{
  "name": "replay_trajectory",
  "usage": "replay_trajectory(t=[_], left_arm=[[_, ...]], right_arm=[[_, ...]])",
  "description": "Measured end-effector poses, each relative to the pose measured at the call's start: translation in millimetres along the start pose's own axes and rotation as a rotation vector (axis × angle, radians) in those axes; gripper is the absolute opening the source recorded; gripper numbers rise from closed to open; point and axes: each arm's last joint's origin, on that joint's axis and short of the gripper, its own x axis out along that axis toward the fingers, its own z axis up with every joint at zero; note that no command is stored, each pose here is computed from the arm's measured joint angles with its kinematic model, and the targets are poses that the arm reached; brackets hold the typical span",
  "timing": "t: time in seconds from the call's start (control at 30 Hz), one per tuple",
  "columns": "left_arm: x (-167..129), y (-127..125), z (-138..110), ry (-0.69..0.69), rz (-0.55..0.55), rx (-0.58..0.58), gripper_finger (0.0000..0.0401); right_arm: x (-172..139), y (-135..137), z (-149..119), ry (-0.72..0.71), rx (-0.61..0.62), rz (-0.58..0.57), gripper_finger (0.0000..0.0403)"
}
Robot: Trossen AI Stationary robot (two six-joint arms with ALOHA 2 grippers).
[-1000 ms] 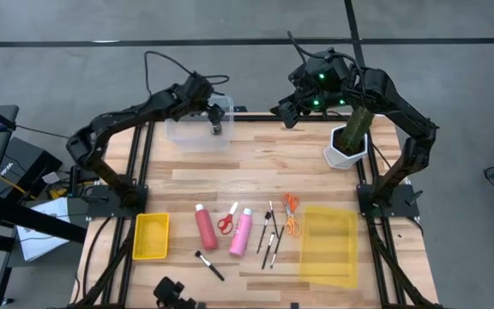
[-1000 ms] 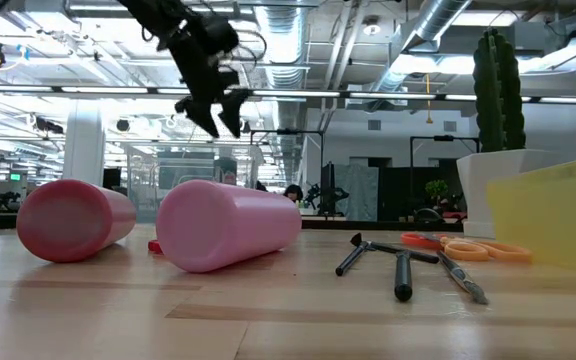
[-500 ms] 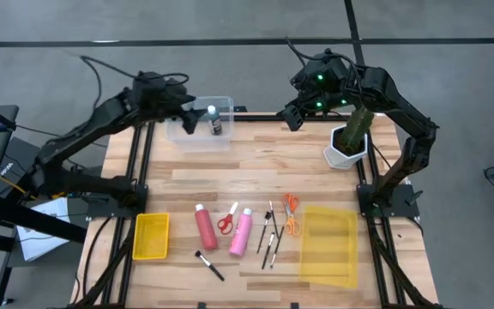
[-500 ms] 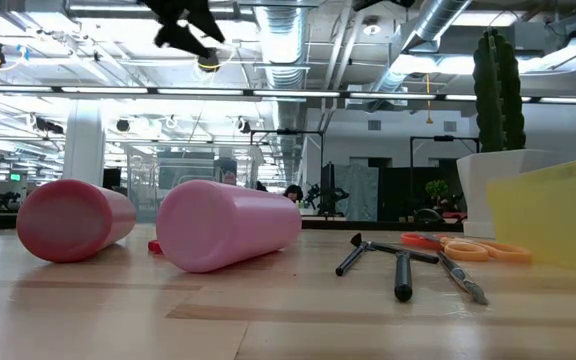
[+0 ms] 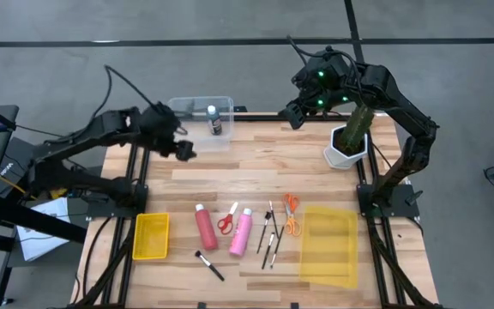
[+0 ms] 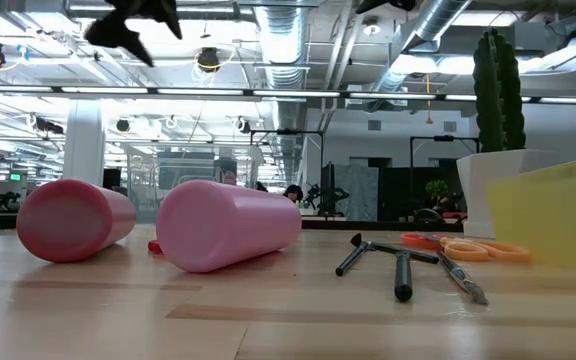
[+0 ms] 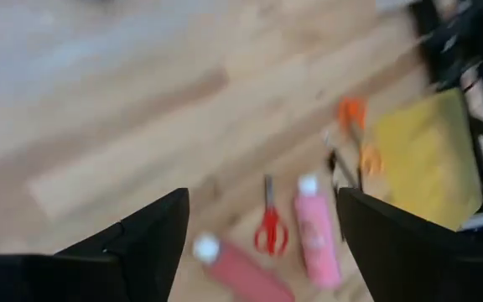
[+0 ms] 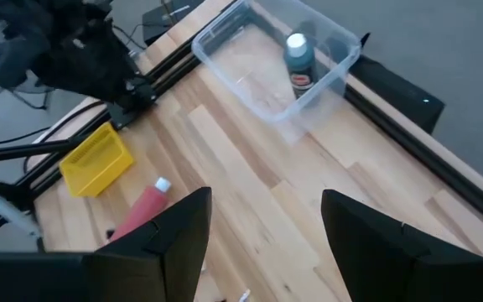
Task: Pick & Place Paint Supplies
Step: Put the red paint bottle into the transparent bin
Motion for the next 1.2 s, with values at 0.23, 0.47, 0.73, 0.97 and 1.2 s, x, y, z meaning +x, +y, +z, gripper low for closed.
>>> replay_trajectory(t=[0.23, 0.47, 0.73, 0.97, 1.2], left_arm=[[17, -8, -34, 0.122, 0.086, -0.106, 0.0297], [51, -14, -65, 0.207, 0.060, -0.262, 0.0297], [115, 3, -99, 0.392, 0.121, -0.484, 0.0297], [157, 17, -114, 0.440, 0.186, -0.574, 0.0297], [176, 17, -113, 0.409, 0.198, -0.603, 0.0297]], right_arm=[[0, 0, 0, 0.001, -0.018, 0.003, 0.0223], [0, 1, 0, 0.010, -0.023, 0.025, 0.0223], [0, 1, -1, 0.019, -0.056, 0.049, 0.0223], [0, 0, -1, 0.021, -0.068, 0.046, 0.0223], [0, -1, -1, 0.022, -0.067, 0.045, 0.0223]])
